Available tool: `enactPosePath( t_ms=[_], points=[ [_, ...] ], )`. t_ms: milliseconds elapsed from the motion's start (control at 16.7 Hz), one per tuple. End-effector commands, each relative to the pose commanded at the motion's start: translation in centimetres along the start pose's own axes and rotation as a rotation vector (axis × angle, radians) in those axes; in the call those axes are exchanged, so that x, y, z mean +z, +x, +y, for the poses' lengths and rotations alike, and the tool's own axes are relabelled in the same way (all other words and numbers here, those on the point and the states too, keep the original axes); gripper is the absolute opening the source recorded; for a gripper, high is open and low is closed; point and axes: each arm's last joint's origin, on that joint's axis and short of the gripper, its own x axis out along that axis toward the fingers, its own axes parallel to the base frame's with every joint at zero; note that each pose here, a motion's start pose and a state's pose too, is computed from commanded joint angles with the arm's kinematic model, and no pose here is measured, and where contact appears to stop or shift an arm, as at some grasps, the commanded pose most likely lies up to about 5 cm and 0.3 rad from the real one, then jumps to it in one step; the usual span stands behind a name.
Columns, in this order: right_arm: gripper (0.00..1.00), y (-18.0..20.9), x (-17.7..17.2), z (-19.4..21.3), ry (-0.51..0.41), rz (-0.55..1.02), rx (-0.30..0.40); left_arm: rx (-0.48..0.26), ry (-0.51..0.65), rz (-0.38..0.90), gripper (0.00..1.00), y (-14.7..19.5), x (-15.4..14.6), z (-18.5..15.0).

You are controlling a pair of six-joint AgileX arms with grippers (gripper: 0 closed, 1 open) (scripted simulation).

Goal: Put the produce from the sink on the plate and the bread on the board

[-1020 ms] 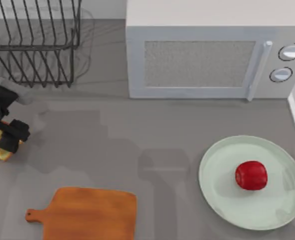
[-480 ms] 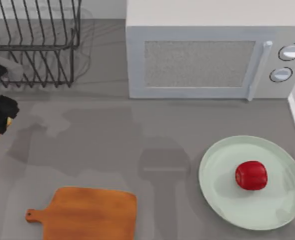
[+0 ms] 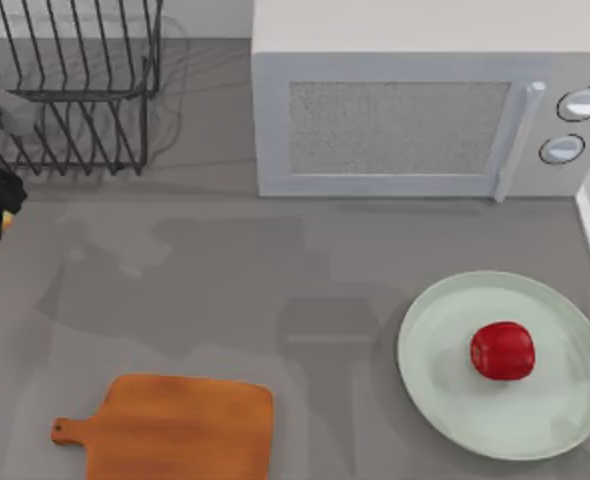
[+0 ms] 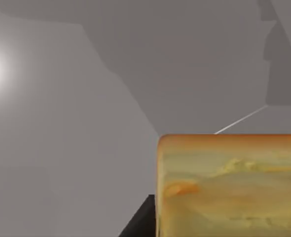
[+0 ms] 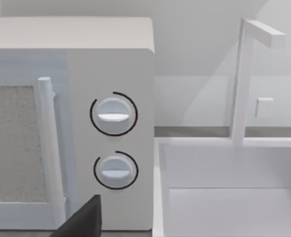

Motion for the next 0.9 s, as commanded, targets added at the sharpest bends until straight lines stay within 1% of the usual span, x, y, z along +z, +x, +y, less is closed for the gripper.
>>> enactPosePath(
  t_ms=[180, 360, 600, 780, 900],
  points=[
    [1.00, 0.0, 0.0, 0.0, 0.000, 0.000, 0.000, 0.002, -0.021, -0.003, 0.00, 0.0, 0.4, -1.6],
    [1.00, 0.0, 0.0, 0.0, 0.000, 0.000, 0.000, 0.002, -0.076, -0.002, 0.00, 0.2, 0.8, -5.1],
    [1.00, 0.0, 0.0, 0.0, 0.000, 0.000, 0.000, -0.003, -0.218, 0.021, 0.00, 1.1, 0.2, -11.5],
    [1.00, 0.0, 0.0, 0.0, 0.000, 0.000, 0.000, 0.001, -0.342, 0.037, 0.00, 1.9, -1.4, -16.3],
    [1.00, 0.0, 0.0, 0.0, 0.000, 0.000, 0.000, 0.005, -0.411, 0.036, 0.00, 2.4, -2.7, -18.9]
  ],
)
